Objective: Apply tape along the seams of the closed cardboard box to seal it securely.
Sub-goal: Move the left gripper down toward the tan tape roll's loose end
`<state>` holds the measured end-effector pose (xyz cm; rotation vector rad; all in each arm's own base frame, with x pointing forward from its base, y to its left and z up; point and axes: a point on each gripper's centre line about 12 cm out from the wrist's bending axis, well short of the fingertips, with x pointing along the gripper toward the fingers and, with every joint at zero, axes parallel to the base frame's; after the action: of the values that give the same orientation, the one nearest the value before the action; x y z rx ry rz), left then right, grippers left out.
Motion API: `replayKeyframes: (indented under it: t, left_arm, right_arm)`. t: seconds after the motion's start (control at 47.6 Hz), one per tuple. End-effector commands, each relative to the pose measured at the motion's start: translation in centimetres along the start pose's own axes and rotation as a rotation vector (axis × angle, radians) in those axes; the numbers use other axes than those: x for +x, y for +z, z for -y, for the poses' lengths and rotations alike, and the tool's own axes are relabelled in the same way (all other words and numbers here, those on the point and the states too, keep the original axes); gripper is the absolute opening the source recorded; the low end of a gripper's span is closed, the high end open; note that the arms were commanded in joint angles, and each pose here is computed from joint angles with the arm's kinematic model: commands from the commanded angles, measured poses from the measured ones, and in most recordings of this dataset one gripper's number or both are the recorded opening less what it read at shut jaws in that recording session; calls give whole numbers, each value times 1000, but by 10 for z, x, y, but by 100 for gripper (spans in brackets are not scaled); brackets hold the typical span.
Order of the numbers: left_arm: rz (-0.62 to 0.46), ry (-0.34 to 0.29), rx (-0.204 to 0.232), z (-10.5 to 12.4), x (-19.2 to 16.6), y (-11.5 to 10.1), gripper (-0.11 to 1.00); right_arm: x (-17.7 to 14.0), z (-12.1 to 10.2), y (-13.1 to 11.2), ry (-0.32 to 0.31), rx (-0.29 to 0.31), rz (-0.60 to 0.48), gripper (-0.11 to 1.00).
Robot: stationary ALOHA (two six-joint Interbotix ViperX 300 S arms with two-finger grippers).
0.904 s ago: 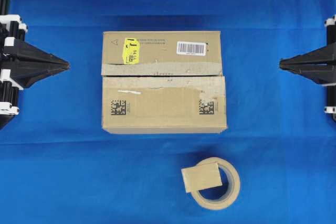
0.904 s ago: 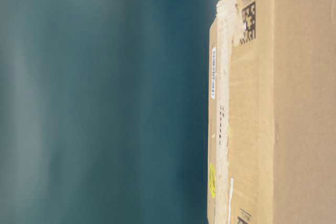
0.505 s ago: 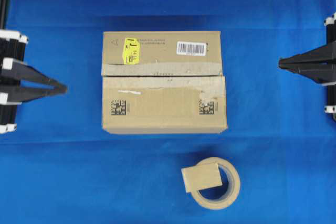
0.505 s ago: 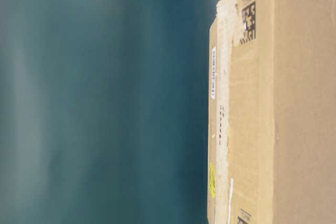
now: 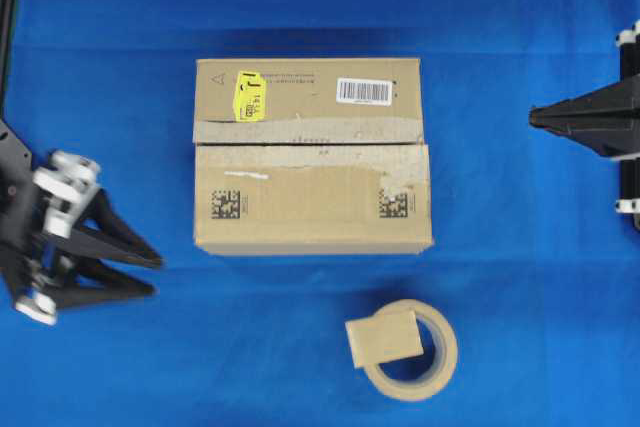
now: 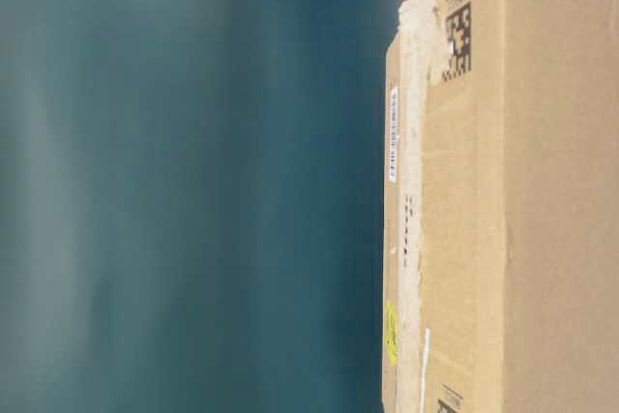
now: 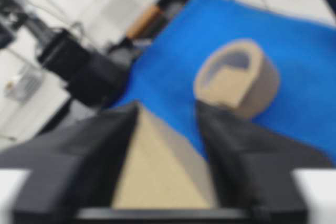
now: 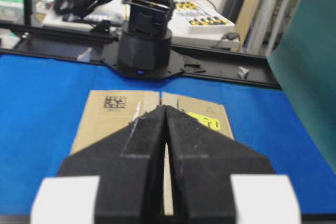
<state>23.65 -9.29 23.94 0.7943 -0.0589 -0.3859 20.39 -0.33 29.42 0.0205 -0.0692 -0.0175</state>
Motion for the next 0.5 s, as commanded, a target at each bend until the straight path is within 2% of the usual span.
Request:
replayKeyframes:
  t: [0.0,0.021,0.063,0.21,0.336,0.484]
  left_arm:
    - [-13,-17,30,1,18,1,62]
    - [-21,-27,38,2,23,0,68]
    - [-38,-44,61,5,33,-4,71]
    - [-91,-122,205,21,78,-16,61]
    - [-131,-189,341,39,115,-34,60]
    - [-124,-208,480,49,150,-42,60]
  right_arm:
    - [4,3,8,-14,8,25,0]
    - [4,3,8,-16,8,25,0]
    - [4,4,7,-21,9,24,0]
    - [5,5,5,-27,7,18,0]
    - [5,6,4,-29,5,16,0]
    - [7,6,1,-28,5,4,0]
